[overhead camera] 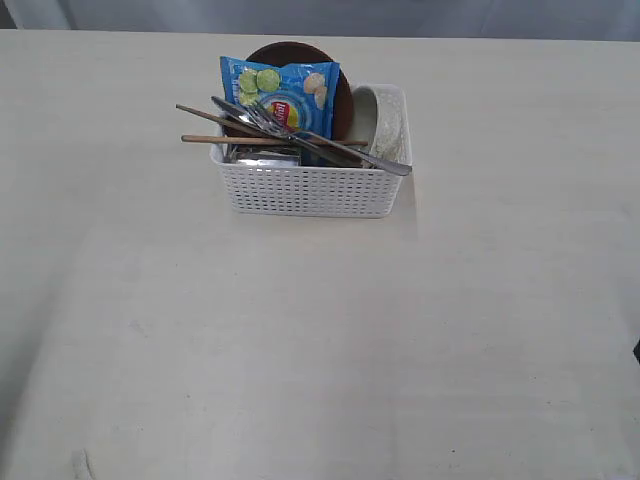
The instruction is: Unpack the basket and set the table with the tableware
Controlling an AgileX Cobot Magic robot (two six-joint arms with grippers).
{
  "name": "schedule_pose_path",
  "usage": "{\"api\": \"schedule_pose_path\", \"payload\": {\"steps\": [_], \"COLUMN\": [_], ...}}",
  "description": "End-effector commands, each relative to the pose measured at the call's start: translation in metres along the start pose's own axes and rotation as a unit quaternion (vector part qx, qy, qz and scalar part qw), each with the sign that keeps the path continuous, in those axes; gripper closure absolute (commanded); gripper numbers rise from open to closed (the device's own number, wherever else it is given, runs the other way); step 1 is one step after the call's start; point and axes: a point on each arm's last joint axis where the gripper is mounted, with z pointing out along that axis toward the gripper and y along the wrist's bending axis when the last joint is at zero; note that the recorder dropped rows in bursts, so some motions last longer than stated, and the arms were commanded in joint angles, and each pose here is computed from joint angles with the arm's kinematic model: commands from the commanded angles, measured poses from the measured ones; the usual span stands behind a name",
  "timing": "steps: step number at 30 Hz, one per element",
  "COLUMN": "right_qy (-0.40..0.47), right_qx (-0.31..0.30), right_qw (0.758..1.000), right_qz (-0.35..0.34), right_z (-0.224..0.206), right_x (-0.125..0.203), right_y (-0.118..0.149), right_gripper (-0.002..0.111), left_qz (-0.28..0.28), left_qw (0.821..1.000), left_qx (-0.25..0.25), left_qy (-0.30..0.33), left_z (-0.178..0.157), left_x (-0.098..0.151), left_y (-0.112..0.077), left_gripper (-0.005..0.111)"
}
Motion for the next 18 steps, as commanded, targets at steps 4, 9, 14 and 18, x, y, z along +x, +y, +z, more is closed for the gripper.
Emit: {"api": "schedule_pose_path", "payload": {"steps": [4, 9, 14, 18], "right_qy": [-0.139, -0.217, -0.241, -0.309], "right_qx": [-0.009, -0.013, -0.014, -0.020], "right_qw": [0.990, 0.976, 0.970, 0.951], "right_qz": [0.002, 0.003, 0.003, 0.008], "right_z": [-0.004, -0.009, -0.011, -0.018], "right_x": [-0.025, -0.039, -0.043, -0.054], "right_y": [0.002, 0.002, 0.002, 0.003], "right_gripper": [0.109, 0.109, 0.109, 0.109], "left_qz": [-0.003, -0.003, -0.003, -0.003], "left_qw": [1.000, 1.000, 1.000, 1.000], "left_qx": [0.002, 0.002, 0.002, 0.002], "left_qy": [-0.006, -0.006, -0.006, -0.006], "left_z": [0.000, 0.000, 0.000, 0.000], "left_x": [0.000, 0.000, 0.000, 0.000], "left_y": [0.000, 0.000, 0.000, 0.000], "left_gripper": [0.107, 0.107, 0.107, 0.107]}}
